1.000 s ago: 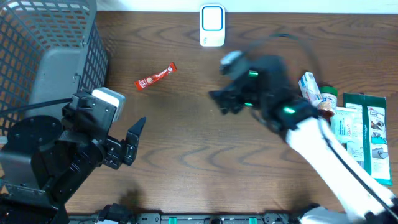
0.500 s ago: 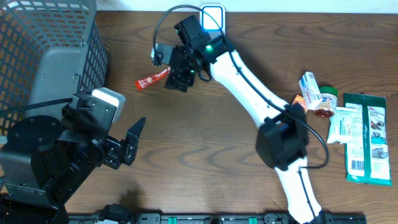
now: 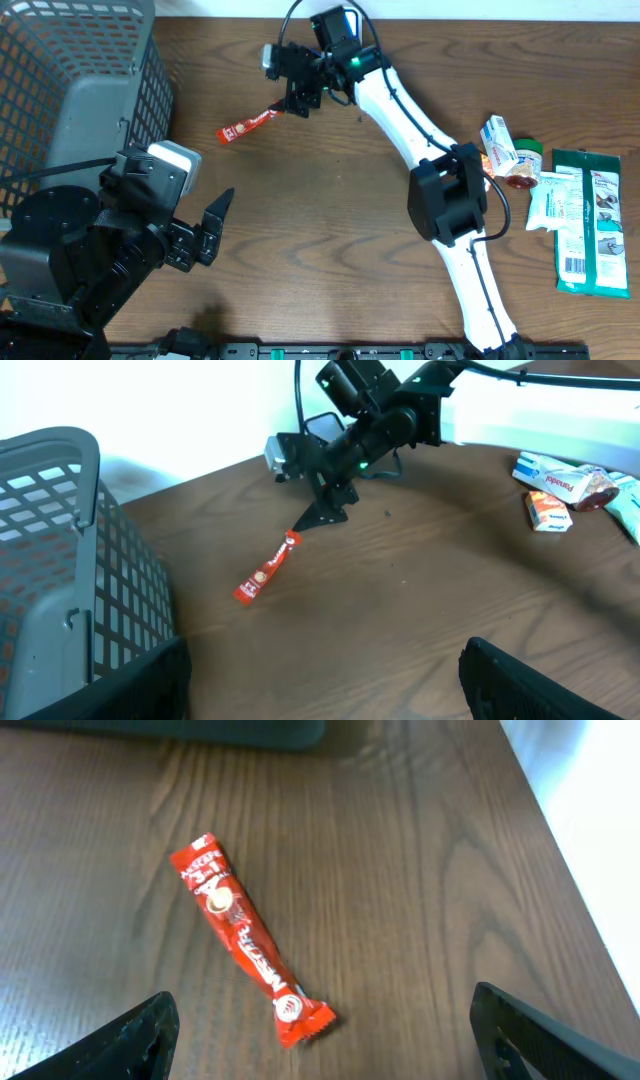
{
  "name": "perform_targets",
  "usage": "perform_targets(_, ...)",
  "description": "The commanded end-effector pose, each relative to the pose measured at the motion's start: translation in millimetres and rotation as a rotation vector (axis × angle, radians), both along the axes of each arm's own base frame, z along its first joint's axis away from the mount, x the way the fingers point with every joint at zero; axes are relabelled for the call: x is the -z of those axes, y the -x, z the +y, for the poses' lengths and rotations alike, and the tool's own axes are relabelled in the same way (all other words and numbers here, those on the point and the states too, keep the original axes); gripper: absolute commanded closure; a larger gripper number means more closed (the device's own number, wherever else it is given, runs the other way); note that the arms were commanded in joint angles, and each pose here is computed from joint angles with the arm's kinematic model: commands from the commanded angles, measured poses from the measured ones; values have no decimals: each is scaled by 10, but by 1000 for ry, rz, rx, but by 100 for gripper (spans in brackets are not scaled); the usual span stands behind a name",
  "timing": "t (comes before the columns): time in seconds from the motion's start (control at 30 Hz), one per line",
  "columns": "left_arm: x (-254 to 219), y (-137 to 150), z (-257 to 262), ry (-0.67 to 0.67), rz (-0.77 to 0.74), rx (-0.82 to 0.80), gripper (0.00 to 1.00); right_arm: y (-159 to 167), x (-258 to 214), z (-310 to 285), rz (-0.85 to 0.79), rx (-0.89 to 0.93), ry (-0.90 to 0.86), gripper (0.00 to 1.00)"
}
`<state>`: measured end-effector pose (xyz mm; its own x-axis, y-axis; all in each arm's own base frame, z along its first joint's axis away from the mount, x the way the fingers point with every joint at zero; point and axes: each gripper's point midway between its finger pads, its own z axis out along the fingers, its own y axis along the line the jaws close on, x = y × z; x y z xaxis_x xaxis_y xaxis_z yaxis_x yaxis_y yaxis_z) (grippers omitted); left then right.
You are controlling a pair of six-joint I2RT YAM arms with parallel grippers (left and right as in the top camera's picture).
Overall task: Scan the item barcode
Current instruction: 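Reach the right gripper left and grasp the red Nescafe stick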
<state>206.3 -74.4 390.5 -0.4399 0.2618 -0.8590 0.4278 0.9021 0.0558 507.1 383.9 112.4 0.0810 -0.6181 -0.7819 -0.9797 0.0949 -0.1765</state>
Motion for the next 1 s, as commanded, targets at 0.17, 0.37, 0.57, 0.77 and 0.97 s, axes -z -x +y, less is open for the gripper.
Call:
perform_targets(0.17, -22, 4, 14, 3, -6, -9, 14, 201, 373, 351, 35, -93, -21, 17)
perform_targets(0.37, -22, 5, 14, 3, -6, -9, 14, 0, 748, 465, 45, -12, -57, 24)
perform_targets(0.57, -22, 4, 14, 3, -6, -9, 14, -57, 874, 437, 38, 27, -24, 38)
perform_targets(0.77, -22, 5, 14, 3, -6, -9, 14, -44, 1007, 352, 64, 60, 32, 41)
perform_targets(0.97, -22, 5, 14, 3, -6, -9, 14, -13, 1116, 338, 86, 59, 45, 60)
